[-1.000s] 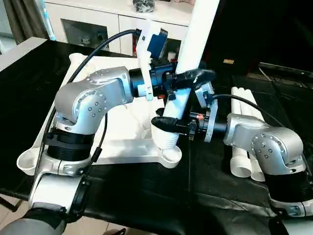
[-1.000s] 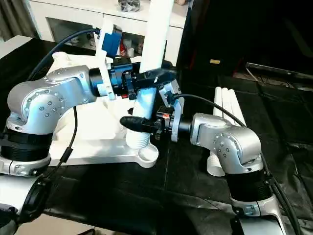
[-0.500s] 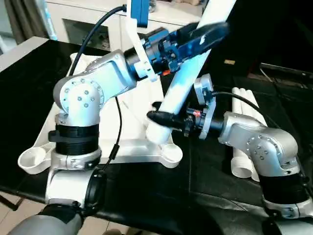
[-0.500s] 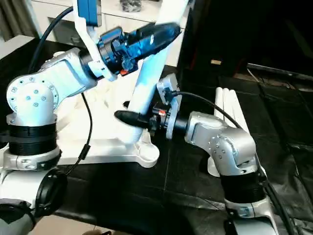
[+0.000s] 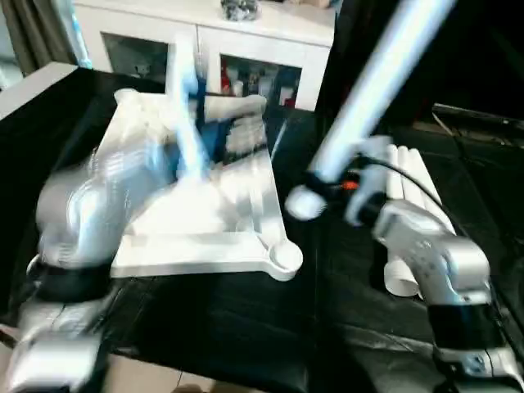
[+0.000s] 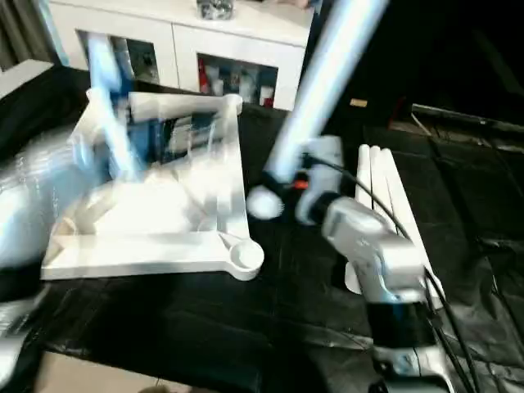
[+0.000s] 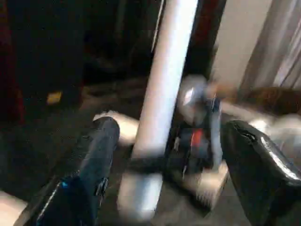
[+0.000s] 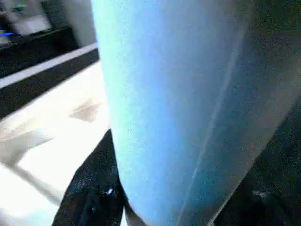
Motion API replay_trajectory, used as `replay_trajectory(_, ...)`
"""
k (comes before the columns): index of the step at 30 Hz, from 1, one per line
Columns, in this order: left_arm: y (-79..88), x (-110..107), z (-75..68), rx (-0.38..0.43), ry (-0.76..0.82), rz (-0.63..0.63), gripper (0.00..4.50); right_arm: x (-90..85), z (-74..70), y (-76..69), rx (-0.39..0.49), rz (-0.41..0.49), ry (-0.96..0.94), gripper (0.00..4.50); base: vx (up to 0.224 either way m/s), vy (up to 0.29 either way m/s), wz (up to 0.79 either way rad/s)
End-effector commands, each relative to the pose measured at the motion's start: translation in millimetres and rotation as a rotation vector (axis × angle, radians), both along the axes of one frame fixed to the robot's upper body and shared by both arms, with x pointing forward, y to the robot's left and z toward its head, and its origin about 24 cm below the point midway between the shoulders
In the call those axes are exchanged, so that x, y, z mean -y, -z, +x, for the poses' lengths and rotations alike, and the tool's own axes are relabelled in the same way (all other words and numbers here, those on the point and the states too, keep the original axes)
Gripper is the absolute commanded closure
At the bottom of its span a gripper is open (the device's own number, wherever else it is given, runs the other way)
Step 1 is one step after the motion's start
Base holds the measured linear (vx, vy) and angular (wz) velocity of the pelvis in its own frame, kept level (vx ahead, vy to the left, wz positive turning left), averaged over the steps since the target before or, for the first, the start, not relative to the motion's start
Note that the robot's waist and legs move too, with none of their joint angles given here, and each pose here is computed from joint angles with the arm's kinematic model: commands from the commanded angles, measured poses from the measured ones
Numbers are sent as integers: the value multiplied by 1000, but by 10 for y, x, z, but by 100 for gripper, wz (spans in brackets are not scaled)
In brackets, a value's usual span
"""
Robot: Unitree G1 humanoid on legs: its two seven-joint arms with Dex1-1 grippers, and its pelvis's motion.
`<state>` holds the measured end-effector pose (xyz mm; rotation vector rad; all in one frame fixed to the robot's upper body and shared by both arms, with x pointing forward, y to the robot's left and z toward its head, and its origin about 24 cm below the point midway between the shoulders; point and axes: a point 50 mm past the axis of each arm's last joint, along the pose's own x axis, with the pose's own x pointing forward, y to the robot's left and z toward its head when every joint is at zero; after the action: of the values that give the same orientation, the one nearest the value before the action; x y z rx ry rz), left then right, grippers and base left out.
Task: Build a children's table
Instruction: Pick table leg, then insert table leg to table base
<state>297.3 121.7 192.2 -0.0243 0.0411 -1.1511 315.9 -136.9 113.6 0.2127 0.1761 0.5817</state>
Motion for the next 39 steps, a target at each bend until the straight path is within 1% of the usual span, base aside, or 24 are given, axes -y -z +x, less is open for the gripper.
replay_trajectory(1,174,33,-12,34,29,139,65,56,-16,-16,34,-23,47,258,0,0,0)
replay_trajectory(3,348,-10,-10,29,34,234,65,61,-37,-13,61,-27,63,258,0,0,0)
replay_trajectory(5,533,-65,1,7,40,316,65,55,-66,2,76,-27,54,258,0,0,0)
replay_trajectory(6,562,-74,3,7,40,333,65,56,-73,5,78,-26,53,258,0,0,0)
replay_trajectory(7,686,-120,17,-1,43,395,65,51,-96,15,88,-6,55,258,0,0,0)
replay_trajectory(9,771,-142,25,-19,44,417,65,53,-133,17,96,28,51,258,0,0,0)
replay_trajectory(11,863,-182,46,-11,60,482,65,36,-171,16,95,54,34,258,0,0,0)
replay_trajectory(12,904,-209,61,-4,71,509,94,12,-186,11,98,62,19,258,0,0,0)
replay_trajectory(13,966,-245,70,-10,95,546,101,-31,-220,10,100,63,-16,258,0,0,0)
replay_trajectory(15,994,-257,63,-18,115,553,107,-52,-235,14,100,60,-31,258,0,0,0)
replay_trajectory(17,1053,-273,22,-58,179,564,138,-76,-247,28,98,48,-40,258,0,0,0)
replay_trajectory(19,1081,-287,-4,-79,216,561,150,-85,-257,32,96,46,-43,258,0,0,0)
replay_trajectory(20,1102,-301,-11,-102,223,556,156,-84,-273,30,98,46,-45,258,0,0,0)
replay_trajectory(21,1102,-301,-11,-102,223,556,156,-84,-273,30,98,46,-45,258,0,0,0)
replay_trajectory(23,1156,-335,-8,-106,227,583,179,-86,-292,31,97,46,-51,258,0,0,0)
replay_trajectory(24,1176,-345,-12,-114,226,589,179,-84,-298,33,97,44,-52,258,0,0,0)
replay_trajectory(26,1217,-352,-21,-130,235,585,211,-75,-308,39,91,42,-52,258,0,0,0)
replay_trajectory(27,1223,-353,-22,-132,234,585,211,-73,-310,40,90,41,-51,258,0,0,0)
replay_trajectory(29,1253,-364,-14,-145,234,590,228,-72,-325,46,85,37,-53,258,0,0,0)
replay_trajectory(30,1254,-364,-13,-146,233,589,228,-72,-326,46,84,37,-53,258,0,0,0)
replay_trajectory(32,1256,-357,-7,-158,225,579,246,-72,-330,52,83,35,-52,258,0,0,0)
replay_trajectory(33,1254,-352,-7,-157,225,577,246,-71,-334,54,82,34,-52,258,0,0,0)
replay_trajectory(35,1254,-344,2,-158,220,573,270,-72,-337,57,81,32,-51,258,0,0,0)
replay_trajectory(39,1271,-347,26,-153,219,588,302,-89,-348,56,78,27,-61,258,0,0,0)
